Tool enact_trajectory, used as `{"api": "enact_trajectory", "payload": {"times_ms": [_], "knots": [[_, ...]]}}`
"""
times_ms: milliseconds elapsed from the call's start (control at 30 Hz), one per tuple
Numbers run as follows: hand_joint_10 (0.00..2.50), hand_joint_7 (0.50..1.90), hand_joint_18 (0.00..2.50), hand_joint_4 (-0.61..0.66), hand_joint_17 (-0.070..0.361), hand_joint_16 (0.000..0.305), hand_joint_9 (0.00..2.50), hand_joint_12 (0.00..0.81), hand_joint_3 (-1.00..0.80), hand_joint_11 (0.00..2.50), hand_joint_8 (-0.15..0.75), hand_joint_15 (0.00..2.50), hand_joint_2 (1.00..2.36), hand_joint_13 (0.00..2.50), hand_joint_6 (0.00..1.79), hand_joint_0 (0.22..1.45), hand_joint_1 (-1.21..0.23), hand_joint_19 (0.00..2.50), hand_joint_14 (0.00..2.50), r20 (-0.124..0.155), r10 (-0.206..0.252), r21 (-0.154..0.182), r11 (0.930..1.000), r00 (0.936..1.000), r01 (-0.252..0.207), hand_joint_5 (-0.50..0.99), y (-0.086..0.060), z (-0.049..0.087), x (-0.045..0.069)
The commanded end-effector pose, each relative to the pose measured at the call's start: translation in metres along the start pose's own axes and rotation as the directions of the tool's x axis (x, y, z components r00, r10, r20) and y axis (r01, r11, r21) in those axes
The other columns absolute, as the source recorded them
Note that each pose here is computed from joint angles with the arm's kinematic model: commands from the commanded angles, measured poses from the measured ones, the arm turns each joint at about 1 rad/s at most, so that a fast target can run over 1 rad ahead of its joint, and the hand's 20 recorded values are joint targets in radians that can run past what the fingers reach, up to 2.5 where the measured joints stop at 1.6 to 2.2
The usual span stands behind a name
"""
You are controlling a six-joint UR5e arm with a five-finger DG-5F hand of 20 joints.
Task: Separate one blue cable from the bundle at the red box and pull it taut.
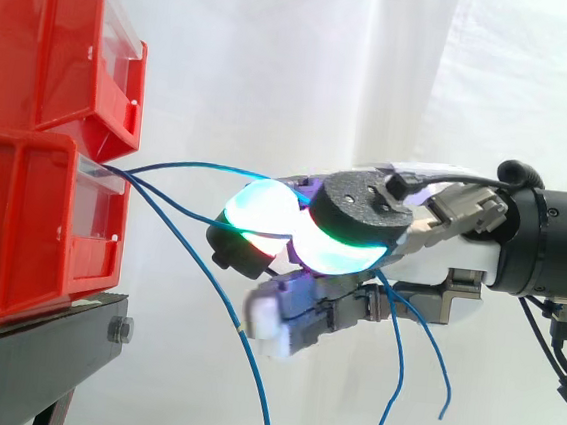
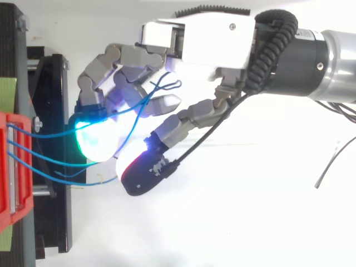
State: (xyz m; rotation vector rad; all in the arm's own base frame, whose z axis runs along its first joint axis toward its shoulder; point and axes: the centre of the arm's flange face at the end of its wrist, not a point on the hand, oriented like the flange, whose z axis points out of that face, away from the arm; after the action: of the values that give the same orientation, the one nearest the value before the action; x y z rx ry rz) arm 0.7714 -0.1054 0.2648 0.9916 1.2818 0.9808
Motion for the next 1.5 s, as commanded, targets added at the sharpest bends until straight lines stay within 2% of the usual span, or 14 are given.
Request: {"api": "enact_trajectory", "payload": {"times_ms": [0,33,67,200,300,500,667,800,867,967,1267,1367,1400,1467], "knots": [[0.45,0.98,0.56,0.00,0.057,0.025,0.90,0.228,-0.50,1.56,0.180,0.45,1.00,0.57,0.94,0.63,-1.03,0.18,0.01,0.001,0.000,0.000,1.0000,1.0000,0.000,-0.19,0.000,0.000,-0.001],[0.02,0.97,0.49,0.00,0.067,0.030,0.93,0.251,-0.50,1.57,0.183,0.42,1.00,0.52,0.93,0.60,-1.01,0.19,0.01,0.001,0.000,0.000,1.0000,1.0000,0.000,-0.19,0.000,0.000,-0.001],[0.01,0.99,0.43,0.01,0.073,0.032,0.88,0.270,-0.50,1.36,0.190,0.40,1.00,0.47,0.92,0.57,-0.97,0.19,0.01,0.001,0.000,0.000,1.0000,1.0000,0.000,-0.18,0.000,0.000,0.000],[0.01,1.01,0.31,0.03,0.094,0.042,0.70,0.321,-0.50,0.94,0.211,0.34,1.00,0.38,0.87,0.46,-0.83,0.19,0.01,0.004,0.000,0.000,1.0000,1.0000,0.000,-0.16,0.000,0.000,-0.001],[0.01,1.00,0.29,0.04,0.101,0.045,0.70,0.344,-0.50,0.89,0.227,0.35,1.00,0.37,0.86,0.44,-0.71,0.21,0.01,0.005,0.000,0.002,1.0000,1.0000,0.000,-0.16,-0.001,0.000,-0.001],[0.01,1.03,0.38,0.02,0.092,0.041,0.79,0.346,-0.50,0.92,0.212,0.41,1.00,0.52,0.84,0.53,-0.45,0.31,0.01,0.004,0.000,0.000,1.0000,1.0000,0.000,-0.15,0.000,0.000,0.000],[0.01,1.05,0.48,0.06,0.090,0.040,0.86,0.353,-0.50,1.07,0.255,0.52,1.00,0.65,0.84,0.54,-0.45,0.33,0.02,0.003,-0.001,0.014,0.9999,1.0000,0.001,-0.15,-0.007,-0.003,0.002],[0.01,0.98,0.56,0.09,0.078,0.035,0.85,0.342,-0.50,1.11,0.324,0.64,1.00,0.79,0.83,0.55,-0.52,0.26,0.02,0.026,-0.002,0.024,0.9997,0.9997,0.001,-0.16,-0.019,-0.008,0.002],[0.01,0.97,0.60,0.10,0.076,0.034,0.84,0.340,-0.50,1.11,0.331,0.70,1.00,0.84,0.83,0.55,-0.53,0.27,0.02,0.047,0.003,0.012,0.9999,0.9989,-0.004,-0.16,-0.020,-0.007,0.001],[0.01,0.97,0.68,0.11,0.078,0.035,0.84,0.342,-0.50,1.14,0.332,0.85,1.00,0.95,0.83,0.56,-0.54,0.35,0.02,0.056,0.005,-0.002,1.0000,0.9984,-0.005,-0.16,-0.019,-0.006,0.000],[0.01,0.98,0.96,0.12,0.100,0.044,0.87,0.339,-0.50,1.26,0.332,1.29,1.00,1.15,0.82,0.57,-0.58,0.88,0.01,0.054,0.000,-0.007,1.0000,0.9985,0.001,-0.16,-0.018,-0.005,0.002],[0.00,0.98,1.04,0.12,0.099,0.044,0.87,0.327,-0.50,1.36,0.337,1.53,1.00,1.23,0.82,0.57,-0.59,1.02,0.00,0.055,-0.015,0.000,0.9999,0.9984,0.015,-0.16,-0.019,-0.005,0.006],[0.01,0.98,1.09,0.12,0.098,0.044,0.89,0.325,-0.50,1.43,0.332,1.51,1.00,1.20,0.82,0.57,-0.59,1.09,0.31,0.067,-0.027,0.010,0.9996,0.9974,0.027,-0.16,-0.019,-0.005,0.006],[0.14,0.98,1.12,0.12,0.094,0.042,0.87,0.323,-0.50,1.43,0.326,1.49,1.00,1.15,0.82,0.57,-0.60,1.19,0.61,0.077,-0.035,0.015,0.9993,0.9964,0.034,-0.16,-0.019,-0.005,0.007]]}}
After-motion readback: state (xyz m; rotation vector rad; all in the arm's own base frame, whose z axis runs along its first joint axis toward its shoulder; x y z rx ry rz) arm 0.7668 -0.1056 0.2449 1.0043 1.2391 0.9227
